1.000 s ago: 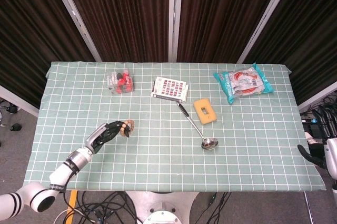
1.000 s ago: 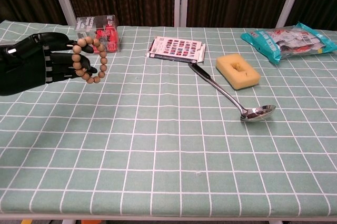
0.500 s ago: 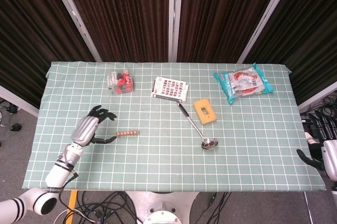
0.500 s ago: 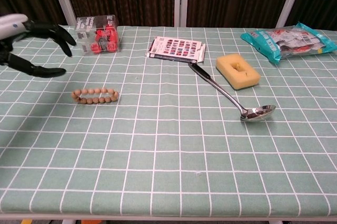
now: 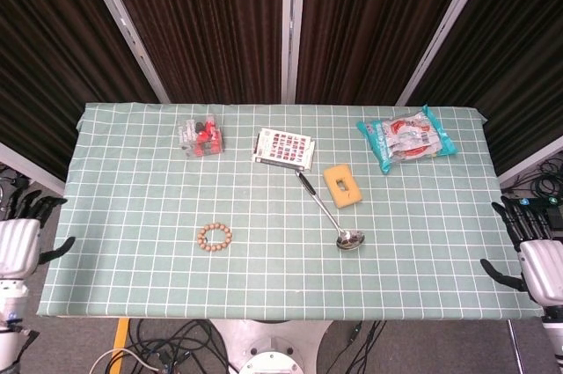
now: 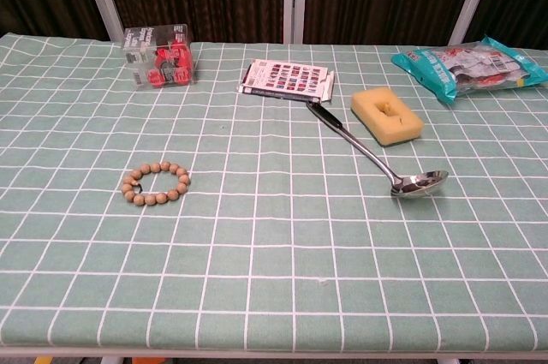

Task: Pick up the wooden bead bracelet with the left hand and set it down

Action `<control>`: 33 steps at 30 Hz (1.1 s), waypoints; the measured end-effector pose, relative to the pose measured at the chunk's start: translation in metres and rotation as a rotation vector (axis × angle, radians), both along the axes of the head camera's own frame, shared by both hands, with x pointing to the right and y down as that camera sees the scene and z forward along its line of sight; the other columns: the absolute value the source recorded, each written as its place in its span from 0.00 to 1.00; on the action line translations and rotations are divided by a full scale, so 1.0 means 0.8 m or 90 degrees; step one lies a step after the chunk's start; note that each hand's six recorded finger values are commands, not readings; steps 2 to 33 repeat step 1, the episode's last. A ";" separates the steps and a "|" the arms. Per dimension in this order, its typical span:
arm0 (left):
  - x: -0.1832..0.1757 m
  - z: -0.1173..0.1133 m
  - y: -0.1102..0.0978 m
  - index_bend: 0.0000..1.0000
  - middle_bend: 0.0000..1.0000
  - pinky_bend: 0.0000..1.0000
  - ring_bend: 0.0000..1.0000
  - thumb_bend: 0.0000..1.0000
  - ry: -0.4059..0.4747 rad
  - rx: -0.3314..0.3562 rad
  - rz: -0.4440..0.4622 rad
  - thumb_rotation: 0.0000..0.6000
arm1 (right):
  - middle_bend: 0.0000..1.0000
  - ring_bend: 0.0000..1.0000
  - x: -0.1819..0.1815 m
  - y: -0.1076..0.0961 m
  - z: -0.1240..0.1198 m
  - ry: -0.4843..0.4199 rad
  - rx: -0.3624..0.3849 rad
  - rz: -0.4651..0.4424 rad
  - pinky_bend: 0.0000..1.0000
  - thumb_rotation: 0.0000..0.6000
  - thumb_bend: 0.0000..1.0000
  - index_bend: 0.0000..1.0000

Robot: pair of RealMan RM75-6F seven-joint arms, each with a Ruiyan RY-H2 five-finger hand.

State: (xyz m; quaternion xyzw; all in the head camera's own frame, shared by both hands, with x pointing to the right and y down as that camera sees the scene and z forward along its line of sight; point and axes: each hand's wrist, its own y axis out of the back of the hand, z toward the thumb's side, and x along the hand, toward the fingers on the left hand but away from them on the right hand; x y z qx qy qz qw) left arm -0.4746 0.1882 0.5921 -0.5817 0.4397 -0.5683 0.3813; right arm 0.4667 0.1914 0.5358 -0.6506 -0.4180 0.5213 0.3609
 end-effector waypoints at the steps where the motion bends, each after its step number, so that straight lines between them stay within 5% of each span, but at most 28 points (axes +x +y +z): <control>1: -0.004 -0.004 0.008 0.25 0.23 0.01 0.09 0.18 -0.004 -0.002 -0.008 1.00 | 0.00 0.00 -0.002 0.001 0.001 -0.002 0.002 -0.002 0.00 1.00 0.15 0.00; 33: -0.004 -0.004 0.008 0.25 0.23 0.01 0.09 0.18 -0.004 -0.002 -0.008 1.00 | 0.00 0.00 -0.002 0.001 0.001 -0.002 0.002 -0.002 0.00 1.00 0.15 0.00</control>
